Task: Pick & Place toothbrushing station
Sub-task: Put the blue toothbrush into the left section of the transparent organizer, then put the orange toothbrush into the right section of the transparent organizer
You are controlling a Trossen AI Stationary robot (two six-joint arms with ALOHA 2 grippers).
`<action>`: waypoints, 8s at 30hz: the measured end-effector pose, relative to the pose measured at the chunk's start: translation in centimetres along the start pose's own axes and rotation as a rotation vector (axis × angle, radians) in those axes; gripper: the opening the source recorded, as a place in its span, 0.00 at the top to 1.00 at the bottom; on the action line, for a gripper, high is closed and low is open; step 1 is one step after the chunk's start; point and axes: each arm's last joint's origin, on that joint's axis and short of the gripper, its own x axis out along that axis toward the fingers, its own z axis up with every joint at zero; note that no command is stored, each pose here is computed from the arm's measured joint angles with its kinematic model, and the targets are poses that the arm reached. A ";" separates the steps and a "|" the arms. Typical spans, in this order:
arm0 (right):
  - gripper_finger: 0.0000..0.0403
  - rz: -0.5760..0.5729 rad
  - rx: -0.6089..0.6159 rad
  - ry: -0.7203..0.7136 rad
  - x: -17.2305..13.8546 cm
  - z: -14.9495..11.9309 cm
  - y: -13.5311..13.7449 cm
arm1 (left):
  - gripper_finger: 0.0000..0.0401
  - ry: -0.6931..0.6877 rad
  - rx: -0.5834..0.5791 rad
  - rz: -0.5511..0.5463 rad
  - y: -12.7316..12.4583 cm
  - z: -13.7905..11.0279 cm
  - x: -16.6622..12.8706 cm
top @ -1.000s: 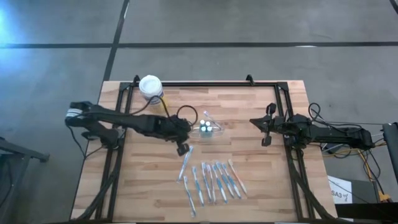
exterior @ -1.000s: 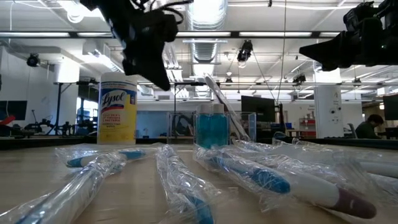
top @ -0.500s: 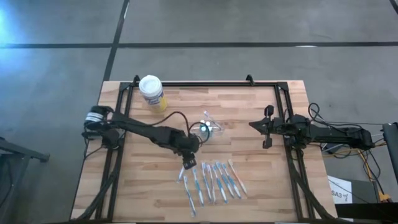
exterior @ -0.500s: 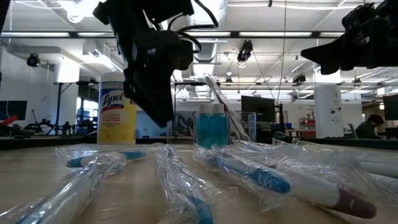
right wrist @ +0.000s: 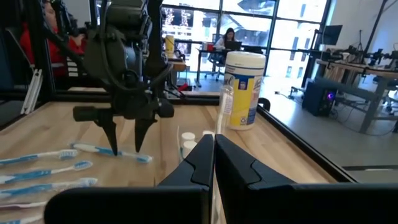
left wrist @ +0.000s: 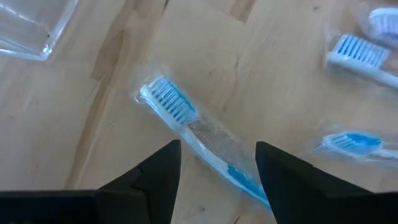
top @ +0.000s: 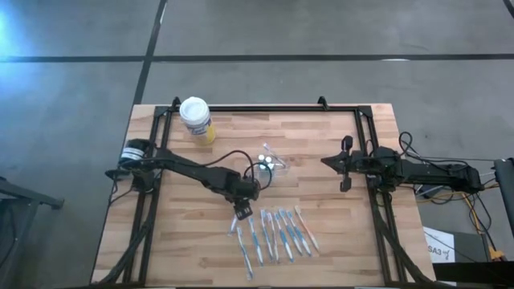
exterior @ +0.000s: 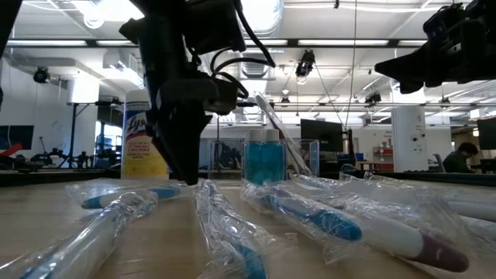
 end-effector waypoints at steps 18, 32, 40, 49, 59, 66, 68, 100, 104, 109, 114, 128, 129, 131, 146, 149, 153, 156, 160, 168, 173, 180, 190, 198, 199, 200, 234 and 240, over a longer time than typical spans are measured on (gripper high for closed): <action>0.98 -0.001 -0.010 0.000 0.0 0.0 0.0 | 0.52 0.036 0.052 0.045 1.0 -1.5 1.2; 0.98 -0.001 -0.025 -0.005 0.0 0.1 0.0 | 0.97 0.029 0.124 0.028 0.9 -1.4 0.6; 0.98 -0.003 -0.028 -0.005 0.0 0.1 0.0 | 0.96 -0.107 0.228 -0.028 0.0 -1.4 -3.3; 0.98 -0.004 -0.028 -0.010 0.0 0.1 0.0 | 1.00 -0.615 0.318 -0.162 1.2 -2.1 -12.9; 0.98 -0.004 -0.028 -0.019 0.0 0.2 0.0 | 1.00 -1.291 0.427 -0.192 5.8 -5.0 -16.0; 0.98 -0.006 -0.024 -0.059 0.0 0.6 0.0 | 1.00 -1.448 0.332 -0.134 9.5 -6.3 -10.8; 0.98 -0.006 -0.025 -0.059 0.0 0.6 0.0 | 1.00 -1.492 0.313 -0.126 10.1 -6.5 -9.7; 0.98 -0.007 -0.046 -0.058 0.0 0.6 0.0 | 0.98 -1.241 0.166 0.094 10.6 -3.1 -1.2; 0.98 -0.007 -0.039 -0.061 0.0 0.6 0.0 | 0.94 -1.205 0.133 0.077 10.7 -3.2 -1.0; 0.98 -0.007 -0.036 -0.062 0.0 0.6 0.0 | 0.84 -1.201 0.113 0.059 10.7 -3.2 -1.0; 0.98 -0.007 -0.036 -0.061 0.0 0.6 0.0 | 0.66 -1.203 0.142 0.020 10.5 -3.2 -1.2; 0.98 -0.006 -0.035 -0.058 0.0 0.6 0.0 | 0.32 -1.083 0.234 -0.017 10.5 -5.9 -7.2; 0.98 -0.006 -0.035 -0.058 0.0 0.6 0.0 | 0.33 -1.064 0.243 -0.023 10.5 -6.4 -7.7; 0.98 -0.006 -0.035 -0.058 0.0 0.6 0.0 | 0.37 -1.040 0.257 -0.044 10.3 -7.4 -8.6; 0.98 -0.006 -0.008 -0.064 0.0 0.6 0.0 | 0.98 -0.959 0.280 -0.110 8.9 -13.4 -10.6; 0.98 -0.006 -0.005 -0.073 0.0 0.7 0.0 | 0.99 -0.929 0.306 -0.110 9.0 -14.3 -9.3; 0.98 -0.006 0.001 -0.077 0.0 0.7 0.0 | 0.99 -0.970 0.290 -0.141 9.5 -15.2 -7.8; 0.98 -0.006 0.004 -0.077 0.0 0.8 0.0 | 0.99 -1.013 0.287 -0.155 10.2 -16.1 -6.6; 0.98 -0.006 0.010 -0.078 0.0 0.8 0.0 | 0.99 -1.086 0.329 -0.197 11.0 -17.3 -5.6; 0.98 -0.005 0.023 -0.081 0.0 0.8 0.0 | 0.99 -1.133 0.403 -0.199 11.5 -18.0 -5.7; 0.98 -0.002 0.082 -0.084 0.0 0.8 0.0 | 1.00 -1.126 0.555 -0.184 11.6 -18.2 -6.1; 0.98 0.001 0.139 -0.046 0.3 0.5 0.0 | 1.00 -1.155 0.651 -0.152 12.0 -18.6 -7.4; 0.98 0.000 0.161 0.010 1.2 -0.1 0.0 | 1.00 -1.230 0.614 -0.246 13.8 -19.1 -7.3; 0.98 0.002 0.175 0.032 1.7 -0.4 0.1 | 1.00 -1.239 0.594 -0.262 14.1 -19.0 -7.4; 0.98 0.001 0.175 0.039 1.7 -0.5 0.1 | 0.99 -1.237 0.588 -0.265 14.1 -19.0 -7.4; 0.98 0.001 0.179 0.046 1.8 -0.6 0.1 | 0.98 -1.233 0.580 -0.269 14.1 -19.0 -7.4; 0.95 -0.227 0.581 1.116 9.8 2.8 12.9 | 0.98 -1.195 0.475 -0.333 14.2 -19.0 -7.2; 0.77 -0.168 0.624 1.294 11.9 1.3 15.3 | 0.97 -1.199 0.462 -0.343 14.2 -19.0 -7.2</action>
